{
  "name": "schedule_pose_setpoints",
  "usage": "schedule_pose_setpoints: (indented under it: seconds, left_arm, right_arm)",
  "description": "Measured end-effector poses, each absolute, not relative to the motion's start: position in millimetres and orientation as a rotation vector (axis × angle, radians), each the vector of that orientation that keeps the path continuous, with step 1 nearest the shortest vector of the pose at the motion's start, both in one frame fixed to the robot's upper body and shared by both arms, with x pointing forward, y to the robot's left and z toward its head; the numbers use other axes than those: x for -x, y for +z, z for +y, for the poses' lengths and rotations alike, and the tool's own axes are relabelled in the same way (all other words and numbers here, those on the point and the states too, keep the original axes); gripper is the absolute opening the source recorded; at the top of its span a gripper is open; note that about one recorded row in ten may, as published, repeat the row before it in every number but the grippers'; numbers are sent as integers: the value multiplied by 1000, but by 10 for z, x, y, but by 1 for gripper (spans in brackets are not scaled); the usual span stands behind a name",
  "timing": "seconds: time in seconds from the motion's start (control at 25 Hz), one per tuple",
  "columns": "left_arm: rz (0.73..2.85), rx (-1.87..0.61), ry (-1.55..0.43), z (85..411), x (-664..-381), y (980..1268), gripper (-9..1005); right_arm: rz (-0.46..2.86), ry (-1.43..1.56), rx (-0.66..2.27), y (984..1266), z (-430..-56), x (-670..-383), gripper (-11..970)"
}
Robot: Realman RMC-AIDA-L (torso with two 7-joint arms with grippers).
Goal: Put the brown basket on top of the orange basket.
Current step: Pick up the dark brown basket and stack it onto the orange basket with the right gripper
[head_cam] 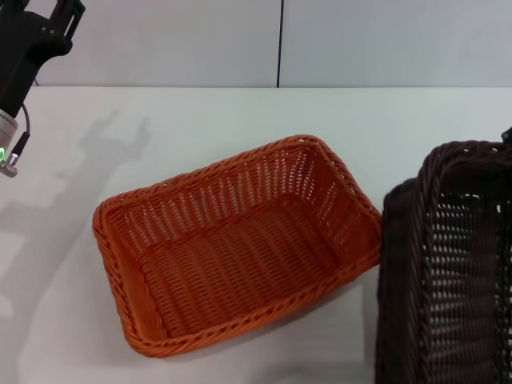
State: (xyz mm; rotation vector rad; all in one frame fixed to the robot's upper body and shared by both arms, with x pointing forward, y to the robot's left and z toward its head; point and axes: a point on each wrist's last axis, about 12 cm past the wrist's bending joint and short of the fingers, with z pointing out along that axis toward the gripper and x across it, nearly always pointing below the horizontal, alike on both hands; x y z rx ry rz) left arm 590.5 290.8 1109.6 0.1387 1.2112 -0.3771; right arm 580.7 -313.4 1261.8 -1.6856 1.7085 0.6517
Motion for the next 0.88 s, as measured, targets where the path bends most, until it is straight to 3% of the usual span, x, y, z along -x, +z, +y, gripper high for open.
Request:
schedule_pose_setpoints:
  seconds: [0.88]
  left_arm:
    - [1284,-135,-299,2906,-6047,11075,605]
  right_arm:
    - [1373,1001,1569,12688,-2631,-5852,155]
